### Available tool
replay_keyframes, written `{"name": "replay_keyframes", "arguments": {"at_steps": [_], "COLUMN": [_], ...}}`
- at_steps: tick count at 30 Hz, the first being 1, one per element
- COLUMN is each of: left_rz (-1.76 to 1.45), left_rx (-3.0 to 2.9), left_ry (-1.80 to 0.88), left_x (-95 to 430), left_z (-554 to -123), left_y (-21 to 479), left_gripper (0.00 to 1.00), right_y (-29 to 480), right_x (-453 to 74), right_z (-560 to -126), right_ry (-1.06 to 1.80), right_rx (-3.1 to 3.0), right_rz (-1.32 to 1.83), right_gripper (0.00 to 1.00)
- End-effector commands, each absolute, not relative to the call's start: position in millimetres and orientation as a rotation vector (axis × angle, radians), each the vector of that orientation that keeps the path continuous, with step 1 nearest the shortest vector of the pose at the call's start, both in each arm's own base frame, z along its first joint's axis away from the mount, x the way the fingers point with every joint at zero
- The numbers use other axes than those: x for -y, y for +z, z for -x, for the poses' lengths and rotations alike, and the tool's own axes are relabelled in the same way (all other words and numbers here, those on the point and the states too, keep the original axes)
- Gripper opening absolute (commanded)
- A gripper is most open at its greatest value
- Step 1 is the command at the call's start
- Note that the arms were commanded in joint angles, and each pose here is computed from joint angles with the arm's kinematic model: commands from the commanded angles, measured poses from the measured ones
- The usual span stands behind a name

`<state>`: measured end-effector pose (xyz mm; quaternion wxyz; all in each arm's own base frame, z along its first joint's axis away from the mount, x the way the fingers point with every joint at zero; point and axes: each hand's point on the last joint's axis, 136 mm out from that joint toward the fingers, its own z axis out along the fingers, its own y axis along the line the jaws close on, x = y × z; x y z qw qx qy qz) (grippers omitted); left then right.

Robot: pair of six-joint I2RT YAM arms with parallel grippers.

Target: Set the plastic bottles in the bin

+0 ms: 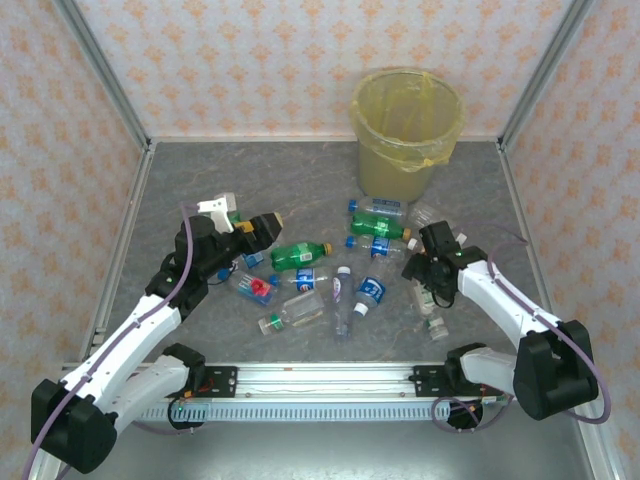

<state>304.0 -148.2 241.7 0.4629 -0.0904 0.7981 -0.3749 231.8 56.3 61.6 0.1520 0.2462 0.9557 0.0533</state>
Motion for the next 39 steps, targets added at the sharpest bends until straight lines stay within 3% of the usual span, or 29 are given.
{"name": "replay_keyframes", "arguments": {"at_steps": [1, 15, 18, 33, 39], "left_rz": [0.193, 0.185, 0.183, 0.185, 0.18], "left_rx": [-1.92, -1.939, -1.937, -1.945, -1.94], "left_ry": [-0.956, -0.946, -0.943, -0.957, -0.958], "left_x": [153, 153, 153, 154, 154], "left_z": [-307, -305, -305, -303, -302], "left_y": [258, 254, 255, 255, 260], "left_gripper": [0.99, 0.99, 0.99, 0.99, 0.99], "right_y": [52, 55, 62, 53, 45], "right_x": [-49, -47, -48, -55, -62], "right_z": [-228, -219, -217, -201, -206], "right_ry": [0.07, 0.004, -0.003, -0.034, 0.008], "right_rx": [-2.754, -2.755, -2.736, -2.765, -2.766], "right_rz": [-0.739, -0.752, -0.74, -0.712, -0.714], "right_gripper": [0.83, 0.92, 0.99, 1.0, 0.95]}}
